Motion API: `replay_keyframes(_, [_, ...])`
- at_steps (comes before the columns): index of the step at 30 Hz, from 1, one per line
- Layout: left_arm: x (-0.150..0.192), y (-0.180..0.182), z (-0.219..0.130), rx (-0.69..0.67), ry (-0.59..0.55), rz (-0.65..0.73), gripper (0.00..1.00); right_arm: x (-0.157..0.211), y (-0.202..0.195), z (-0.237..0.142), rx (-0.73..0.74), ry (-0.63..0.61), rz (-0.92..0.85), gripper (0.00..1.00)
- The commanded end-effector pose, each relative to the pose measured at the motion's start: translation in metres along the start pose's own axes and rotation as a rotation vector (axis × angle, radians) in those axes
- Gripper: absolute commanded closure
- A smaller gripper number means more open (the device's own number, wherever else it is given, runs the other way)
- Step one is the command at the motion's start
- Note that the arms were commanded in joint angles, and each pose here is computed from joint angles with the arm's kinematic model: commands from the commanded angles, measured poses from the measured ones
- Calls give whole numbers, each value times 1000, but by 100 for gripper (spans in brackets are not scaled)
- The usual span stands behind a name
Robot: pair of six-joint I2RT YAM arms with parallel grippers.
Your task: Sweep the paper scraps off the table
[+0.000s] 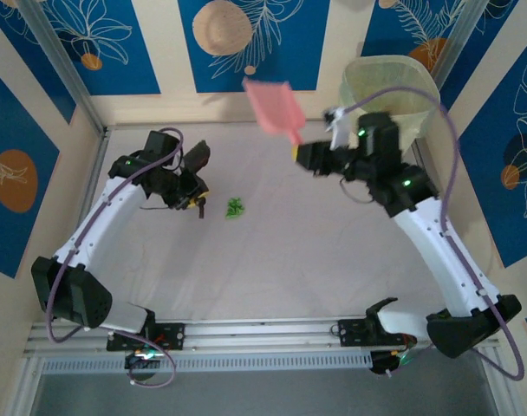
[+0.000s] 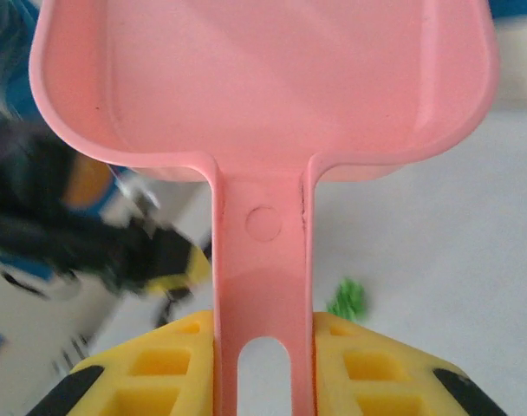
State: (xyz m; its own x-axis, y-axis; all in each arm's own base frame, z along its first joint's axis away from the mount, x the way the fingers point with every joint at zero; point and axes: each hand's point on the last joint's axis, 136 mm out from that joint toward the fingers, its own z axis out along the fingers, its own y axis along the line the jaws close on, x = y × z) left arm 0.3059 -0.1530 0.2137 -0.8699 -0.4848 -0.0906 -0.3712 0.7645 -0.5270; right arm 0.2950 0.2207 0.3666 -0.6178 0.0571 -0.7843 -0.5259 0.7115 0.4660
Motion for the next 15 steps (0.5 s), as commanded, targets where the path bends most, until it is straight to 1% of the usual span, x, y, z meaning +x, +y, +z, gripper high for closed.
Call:
replay_keyframes(1, [6,20,-1,-70,-6,-40,100,63,-27,10,166,115,-105,100])
replay_keyframes(3, [7,26,1,-92,-3,-47,100,97,-27,14,188,183,-146,100])
replay_keyframes(5, [7,30,3,-113,1,-52,100,133,-30,18,238,276,-197,100])
replay_keyframes(8, [6,28,8,-109,17,-47,100,177,-24,20,264,392,-224,100])
replay_keyframes(12, [5,19,19,-81,59,-38,100,219,-13,19,268,470,-264,100])
replay_keyframes(15, [9,11,31,-55,112,-31,100,243,-16,18,296,533,-266,100])
